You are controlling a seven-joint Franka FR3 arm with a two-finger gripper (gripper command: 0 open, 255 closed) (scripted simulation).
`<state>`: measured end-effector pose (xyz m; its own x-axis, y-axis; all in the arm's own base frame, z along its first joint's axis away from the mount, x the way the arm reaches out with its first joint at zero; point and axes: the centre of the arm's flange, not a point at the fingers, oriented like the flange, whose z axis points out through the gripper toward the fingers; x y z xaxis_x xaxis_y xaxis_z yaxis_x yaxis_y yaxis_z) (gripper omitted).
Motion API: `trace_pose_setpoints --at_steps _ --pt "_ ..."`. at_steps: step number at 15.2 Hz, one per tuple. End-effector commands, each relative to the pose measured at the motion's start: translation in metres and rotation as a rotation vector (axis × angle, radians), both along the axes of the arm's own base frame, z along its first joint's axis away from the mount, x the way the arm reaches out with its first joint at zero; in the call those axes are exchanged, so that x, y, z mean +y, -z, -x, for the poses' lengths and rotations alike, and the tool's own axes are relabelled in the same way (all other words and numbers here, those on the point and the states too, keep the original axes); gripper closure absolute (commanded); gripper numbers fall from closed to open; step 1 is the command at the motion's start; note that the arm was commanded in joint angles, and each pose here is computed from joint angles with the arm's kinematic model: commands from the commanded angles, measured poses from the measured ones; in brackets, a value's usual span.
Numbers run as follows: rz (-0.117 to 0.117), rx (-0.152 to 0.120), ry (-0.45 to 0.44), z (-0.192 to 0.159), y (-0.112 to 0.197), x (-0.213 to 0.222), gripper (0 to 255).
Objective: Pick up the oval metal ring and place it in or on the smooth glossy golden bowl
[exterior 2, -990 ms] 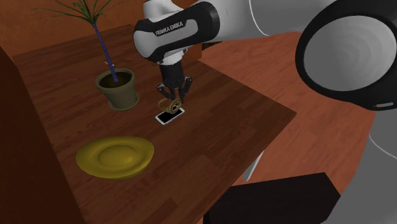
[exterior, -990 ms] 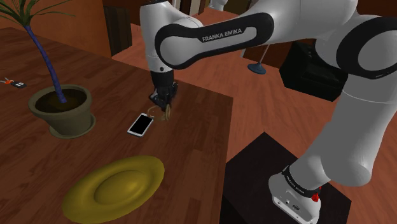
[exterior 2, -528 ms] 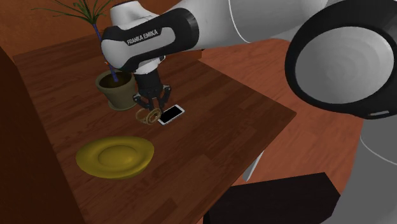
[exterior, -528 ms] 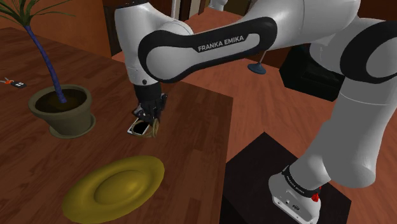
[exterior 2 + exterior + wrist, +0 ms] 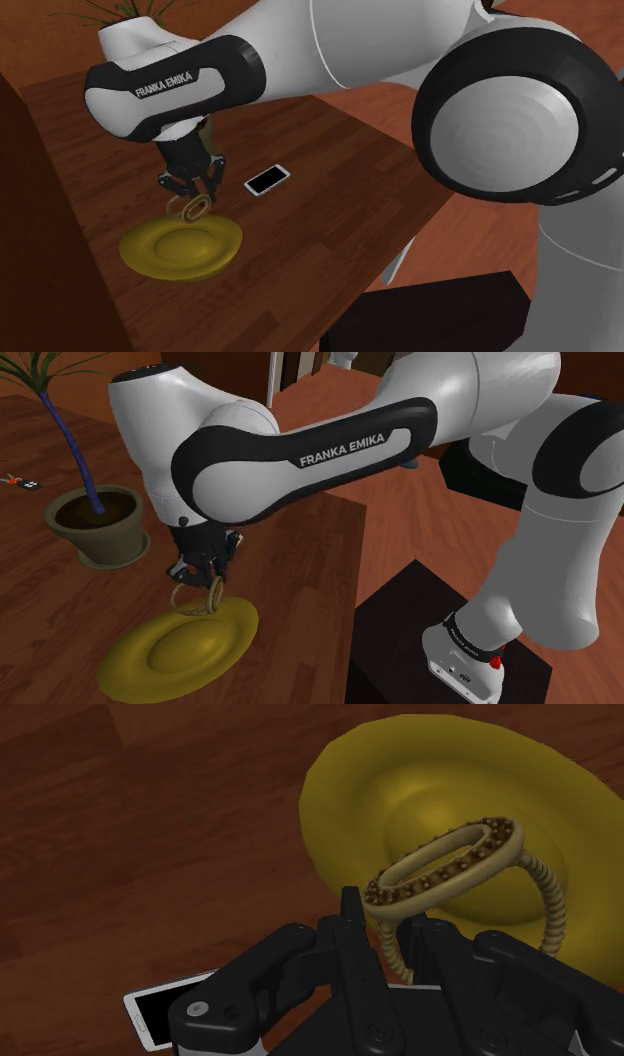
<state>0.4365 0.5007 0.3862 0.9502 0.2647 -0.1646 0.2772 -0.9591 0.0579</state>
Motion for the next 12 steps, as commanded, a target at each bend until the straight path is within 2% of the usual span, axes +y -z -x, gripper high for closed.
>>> trace_pose_setpoints --at_steps 1,2,12 --pt "0.0 0.0 0.002 0.011 0.0 0.023 255" --pt "0.0 0.0 0.002 0.02 -0.001 0.037 255" --pt "0.0 0.0 0.002 0.02 0.052 0.037 255"
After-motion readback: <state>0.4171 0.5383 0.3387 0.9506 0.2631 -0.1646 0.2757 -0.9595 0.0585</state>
